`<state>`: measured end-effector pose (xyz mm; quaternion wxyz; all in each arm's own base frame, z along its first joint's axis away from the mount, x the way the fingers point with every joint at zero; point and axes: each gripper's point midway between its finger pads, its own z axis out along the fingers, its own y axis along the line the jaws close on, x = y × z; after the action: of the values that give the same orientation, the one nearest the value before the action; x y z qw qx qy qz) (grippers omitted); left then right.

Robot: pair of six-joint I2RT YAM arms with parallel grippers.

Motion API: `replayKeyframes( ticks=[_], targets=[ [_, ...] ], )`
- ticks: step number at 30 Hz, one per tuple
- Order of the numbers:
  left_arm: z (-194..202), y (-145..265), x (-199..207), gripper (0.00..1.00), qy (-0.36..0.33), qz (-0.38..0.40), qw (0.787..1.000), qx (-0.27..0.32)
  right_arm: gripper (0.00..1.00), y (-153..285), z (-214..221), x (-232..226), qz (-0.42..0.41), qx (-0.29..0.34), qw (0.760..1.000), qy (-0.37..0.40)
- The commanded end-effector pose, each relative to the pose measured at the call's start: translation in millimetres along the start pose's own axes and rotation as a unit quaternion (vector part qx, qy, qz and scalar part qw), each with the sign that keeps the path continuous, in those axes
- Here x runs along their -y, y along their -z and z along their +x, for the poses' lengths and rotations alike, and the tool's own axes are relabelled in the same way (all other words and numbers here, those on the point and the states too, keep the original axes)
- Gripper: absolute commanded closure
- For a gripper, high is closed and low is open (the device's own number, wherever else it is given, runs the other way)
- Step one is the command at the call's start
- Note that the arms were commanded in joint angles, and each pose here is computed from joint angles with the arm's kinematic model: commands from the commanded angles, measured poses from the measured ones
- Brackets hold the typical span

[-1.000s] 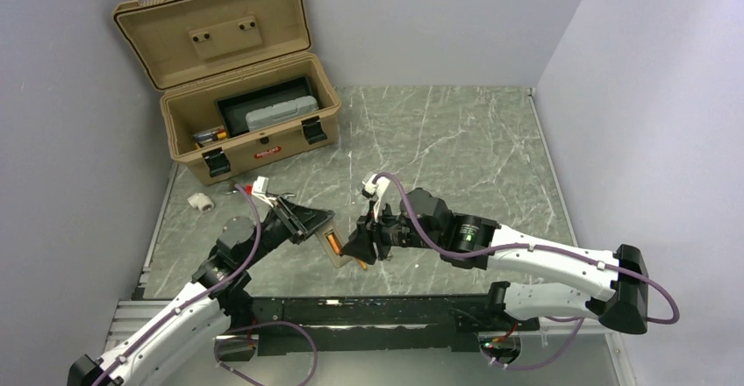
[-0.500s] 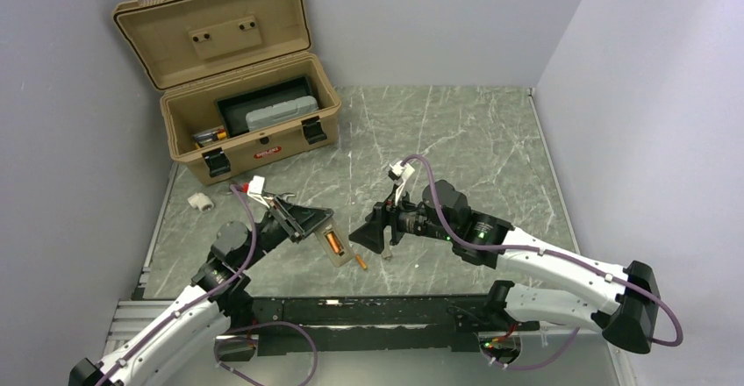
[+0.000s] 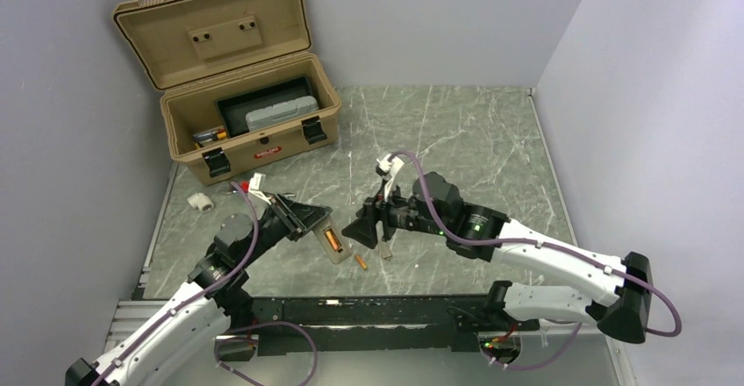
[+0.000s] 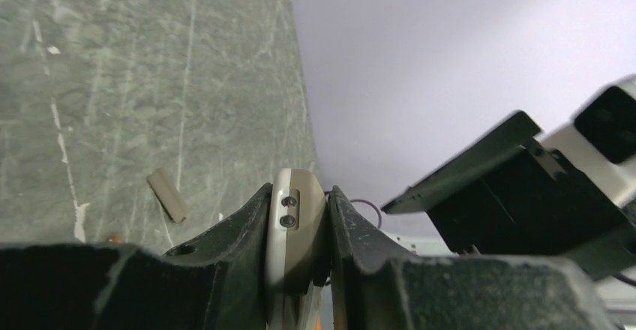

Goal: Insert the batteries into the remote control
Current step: Load the battery into the remote control.

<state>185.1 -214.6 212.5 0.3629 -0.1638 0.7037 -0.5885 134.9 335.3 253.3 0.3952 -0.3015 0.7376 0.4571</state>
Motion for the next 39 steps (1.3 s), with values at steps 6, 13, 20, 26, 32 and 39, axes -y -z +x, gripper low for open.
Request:
replayKeyframes(
  ticks=[6,13,20,26,32,39],
  targets=[
    [-27.7,-2.2,-7.3,1.0,-0.004,-0.105,0.993,0.047,0.38,-34.7,-4.6,-8.8,0.056,-0.045,0.996,0.053],
    [-29.6,1.0,-9.9,1.0,0.001,-0.122,0.991,0.051,0.43,-51.2,3.1,-19.9,0.059,-0.05,0.994,0.08],
    [-33.6,4.1,-16.1,1.0,0.006,-0.159,0.986,0.057,0.44,-62.3,12.5,-21.8,0.068,-0.07,0.99,0.106],
    [-30.8,2.6,-17.5,1.0,0.008,-0.166,0.985,0.048,0.43,-76.3,19.1,-16.2,0.076,-0.082,0.987,0.117],
    [-30.1,3.5,-19.6,1.0,0.009,-0.169,0.984,0.047,0.47,-83.1,18.2,-15.0,0.079,-0.082,0.986,0.124],
    [-33.6,5.7,-18.4,1.0,0.002,-0.176,0.983,0.053,0.5,-82.9,21.2,-14.9,0.074,-0.092,0.983,0.137]
  ],
)
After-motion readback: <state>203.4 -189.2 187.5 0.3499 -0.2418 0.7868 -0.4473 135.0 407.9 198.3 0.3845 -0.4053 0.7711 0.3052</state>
